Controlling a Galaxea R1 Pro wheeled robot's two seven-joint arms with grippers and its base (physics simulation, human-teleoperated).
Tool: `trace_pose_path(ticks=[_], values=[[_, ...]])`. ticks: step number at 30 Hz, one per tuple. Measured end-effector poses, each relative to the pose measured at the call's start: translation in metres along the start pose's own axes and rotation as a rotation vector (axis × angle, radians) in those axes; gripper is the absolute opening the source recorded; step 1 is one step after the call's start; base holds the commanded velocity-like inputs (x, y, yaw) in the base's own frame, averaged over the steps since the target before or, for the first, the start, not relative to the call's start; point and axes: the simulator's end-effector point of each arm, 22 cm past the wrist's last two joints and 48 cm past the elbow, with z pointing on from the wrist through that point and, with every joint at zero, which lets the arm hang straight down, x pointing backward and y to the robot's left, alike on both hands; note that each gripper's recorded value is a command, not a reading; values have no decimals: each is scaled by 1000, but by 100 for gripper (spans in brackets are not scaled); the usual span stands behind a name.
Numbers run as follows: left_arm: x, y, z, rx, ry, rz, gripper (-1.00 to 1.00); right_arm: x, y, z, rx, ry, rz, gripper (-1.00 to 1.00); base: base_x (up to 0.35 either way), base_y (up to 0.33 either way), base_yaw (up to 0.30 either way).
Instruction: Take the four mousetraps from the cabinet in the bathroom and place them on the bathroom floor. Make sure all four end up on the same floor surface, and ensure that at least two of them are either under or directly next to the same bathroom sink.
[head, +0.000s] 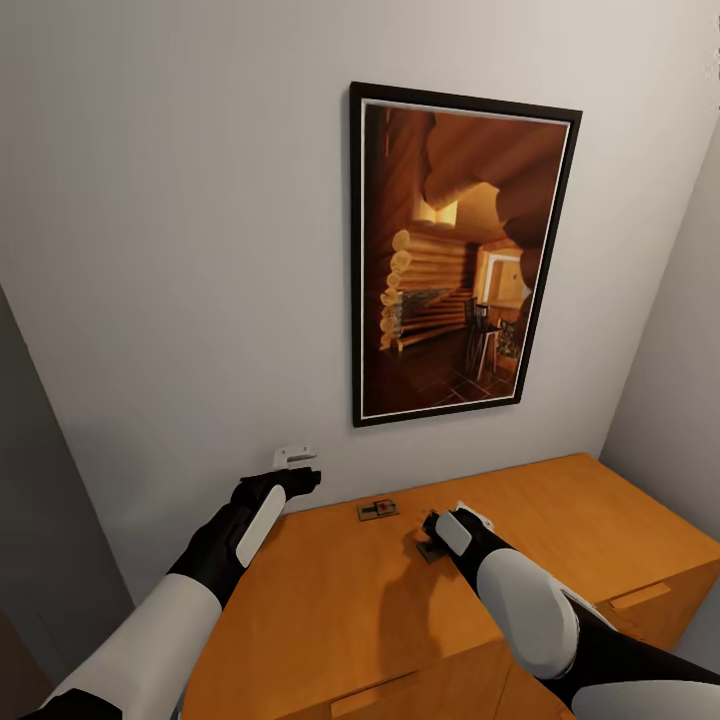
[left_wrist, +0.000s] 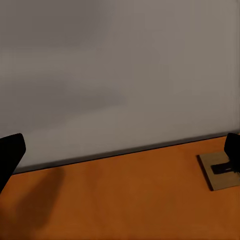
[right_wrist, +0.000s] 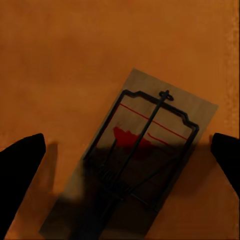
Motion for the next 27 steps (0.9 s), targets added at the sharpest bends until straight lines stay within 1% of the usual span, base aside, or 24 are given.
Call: trace_pose_path(ticks=[2, 3, 12, 27], values=[[0, 0, 0, 0, 0, 0, 100, -3, -14, 3, 15, -19, 28, -100, 0, 0, 0], [0, 0, 1, 0, 1, 0, 100, -4, -16, 3, 19, -21, 32, -100, 0, 0, 0], [0, 1, 1, -1, 0, 0, 100, 1, -16, 4, 22, -13, 26, -100, 0, 0, 0], [0, 1, 1, -4, 0, 0, 100, 1, -16, 4, 21, -11, 30, -100, 0, 0, 0]])
